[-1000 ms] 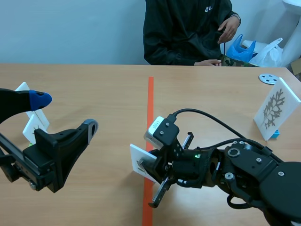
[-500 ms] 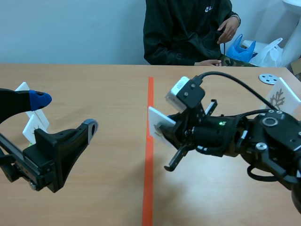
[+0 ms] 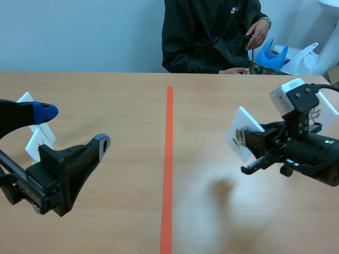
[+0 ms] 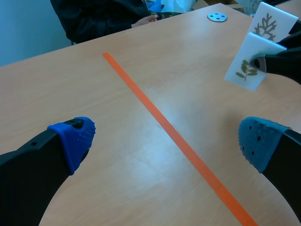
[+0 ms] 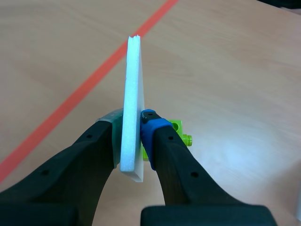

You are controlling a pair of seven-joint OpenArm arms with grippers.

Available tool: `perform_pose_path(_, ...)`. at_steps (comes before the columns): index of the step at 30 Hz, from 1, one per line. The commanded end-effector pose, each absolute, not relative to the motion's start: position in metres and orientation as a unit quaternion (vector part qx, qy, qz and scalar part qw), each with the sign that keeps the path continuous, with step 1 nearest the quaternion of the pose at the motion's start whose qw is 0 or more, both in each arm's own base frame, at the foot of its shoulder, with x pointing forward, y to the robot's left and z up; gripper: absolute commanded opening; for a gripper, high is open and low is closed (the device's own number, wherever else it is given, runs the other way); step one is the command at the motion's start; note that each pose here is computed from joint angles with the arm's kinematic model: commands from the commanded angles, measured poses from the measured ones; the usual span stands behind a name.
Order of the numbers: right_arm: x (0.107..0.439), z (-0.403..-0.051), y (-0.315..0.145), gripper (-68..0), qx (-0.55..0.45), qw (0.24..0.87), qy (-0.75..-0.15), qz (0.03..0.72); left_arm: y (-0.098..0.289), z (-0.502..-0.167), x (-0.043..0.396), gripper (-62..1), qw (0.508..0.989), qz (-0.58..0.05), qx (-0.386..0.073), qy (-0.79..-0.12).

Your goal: Sort the leaf by its shape. The table is split by an orange tape line. A compound leaf with several leaflets goes to the left side, a simple leaf with one blade goes to the right side. Return to the home posture when a red brick is placed on the table.

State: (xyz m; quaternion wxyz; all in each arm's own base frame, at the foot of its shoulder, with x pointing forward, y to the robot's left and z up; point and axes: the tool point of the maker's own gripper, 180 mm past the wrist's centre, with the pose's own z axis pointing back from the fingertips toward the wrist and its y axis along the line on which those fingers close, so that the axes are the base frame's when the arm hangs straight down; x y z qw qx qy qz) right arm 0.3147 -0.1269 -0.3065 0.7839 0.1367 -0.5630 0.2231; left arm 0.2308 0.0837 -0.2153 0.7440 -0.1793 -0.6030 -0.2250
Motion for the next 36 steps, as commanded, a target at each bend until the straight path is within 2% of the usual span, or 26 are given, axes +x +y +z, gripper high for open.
perform_pose_path(1,0.325,-0.295,-0.135,-64.4,0.123,0.776,-0.58,0.216,0.084,-0.209,0.232,1.4,0.736,-0.22,-0.183,-0.613)
perform_pose_path(9,0.337,-0.308,-0.181,-64.4,0.047,0.799,-0.581,0.148,0.084,-0.209,0.232,1.4,0.736,-0.219,-0.183,-0.614)
perform_pose_path(23,0.352,-0.353,-0.209,-64.4,0.016,0.828,-0.558,0.052,0.084,-0.209,0.233,1.4,0.735,-0.22,-0.183,-0.614)
perform_pose_path(36,0.344,-0.36,-0.233,-62.7,-0.019,0.832,-0.554,0.015,0.084,-0.209,0.233,1.4,0.735,-0.219,-0.183,-0.615)
